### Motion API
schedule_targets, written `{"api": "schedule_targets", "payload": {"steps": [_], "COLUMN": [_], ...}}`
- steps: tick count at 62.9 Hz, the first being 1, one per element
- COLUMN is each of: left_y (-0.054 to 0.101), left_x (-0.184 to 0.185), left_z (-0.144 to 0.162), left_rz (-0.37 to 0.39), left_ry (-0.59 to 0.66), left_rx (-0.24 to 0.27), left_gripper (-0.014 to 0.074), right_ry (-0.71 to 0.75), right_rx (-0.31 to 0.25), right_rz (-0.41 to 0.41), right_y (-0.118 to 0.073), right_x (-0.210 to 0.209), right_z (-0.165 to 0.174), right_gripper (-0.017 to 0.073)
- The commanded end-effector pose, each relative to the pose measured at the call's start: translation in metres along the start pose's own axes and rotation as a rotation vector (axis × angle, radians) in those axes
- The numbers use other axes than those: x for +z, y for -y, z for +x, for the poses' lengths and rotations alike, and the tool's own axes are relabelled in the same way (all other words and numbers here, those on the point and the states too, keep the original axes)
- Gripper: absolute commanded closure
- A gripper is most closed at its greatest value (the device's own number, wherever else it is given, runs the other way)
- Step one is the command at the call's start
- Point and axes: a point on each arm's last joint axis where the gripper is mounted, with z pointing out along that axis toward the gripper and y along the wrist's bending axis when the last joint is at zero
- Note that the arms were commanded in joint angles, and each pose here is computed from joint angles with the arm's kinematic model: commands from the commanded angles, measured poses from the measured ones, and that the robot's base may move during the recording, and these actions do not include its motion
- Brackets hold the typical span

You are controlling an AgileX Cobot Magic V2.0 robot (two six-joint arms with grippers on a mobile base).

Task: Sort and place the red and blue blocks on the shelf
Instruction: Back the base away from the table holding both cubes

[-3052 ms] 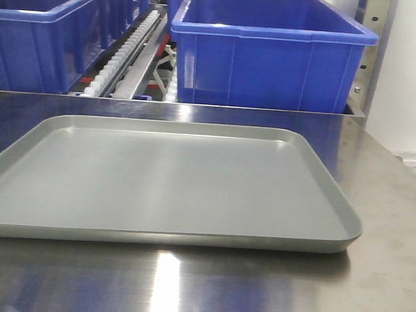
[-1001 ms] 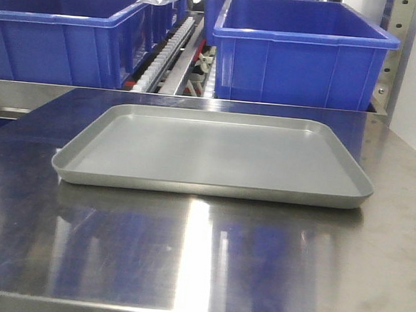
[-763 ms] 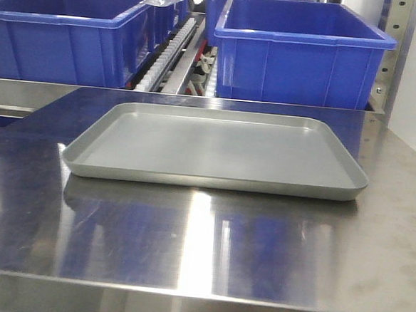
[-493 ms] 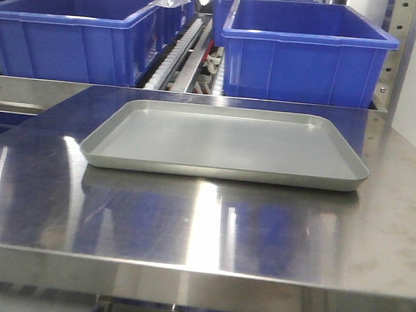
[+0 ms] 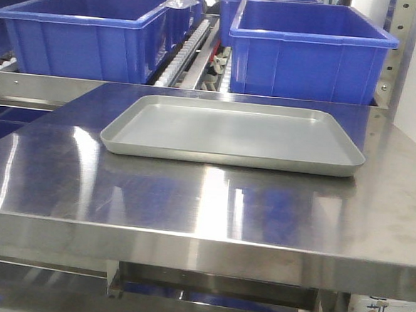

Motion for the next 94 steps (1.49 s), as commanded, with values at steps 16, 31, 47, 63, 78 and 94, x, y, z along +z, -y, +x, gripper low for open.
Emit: {"api": "schedule_targets", "payload": {"steps": [16, 31, 47, 63, 78, 94], "left_y": [0.005, 0.005, 0.005, 0.005, 0.005, 0.005], "left_x": [-0.004, -0.004, -0.004, -0.004, -0.004, -0.004], "left_z": [-0.0162, -0.0162, -0.0162, -0.0162, -0.0162, -0.0162], "left_rz": [0.036, 0.036, 0.036, 0.036, 0.036, 0.036], "left_ry": [0.107, 0.107, 0.107, 0.107, 0.107, 0.107], "left_rx": [0.0, 0.0, 0.0, 0.0, 0.0, 0.0], "left_gripper": [0.0469, 0.0469, 0.0469, 0.0469, 0.0469, 0.0469], "right_ry": [0.106, 0.106, 0.106, 0.106, 0.106, 0.106], "right_rx": [-0.01, -0.01, -0.01, -0.01, -0.01, -0.01], "right_rz": [-0.009, -0.009, -0.009, -0.009, -0.009, -0.009], "right_y": [-0.0015, -0.0015, -0.0015, -0.0015, -0.0015, -0.0015], "right_x": [-0.0049, -0.0049, -0.0049, -0.0049, -0.0049, -0.0049], "right_z": [-0.0149, -0.0149, -0.0149, -0.0149, -0.0149, -0.0149], "right_gripper": [0.0503, 0.0503, 0.0503, 0.0503, 0.0503, 0.0503]}}
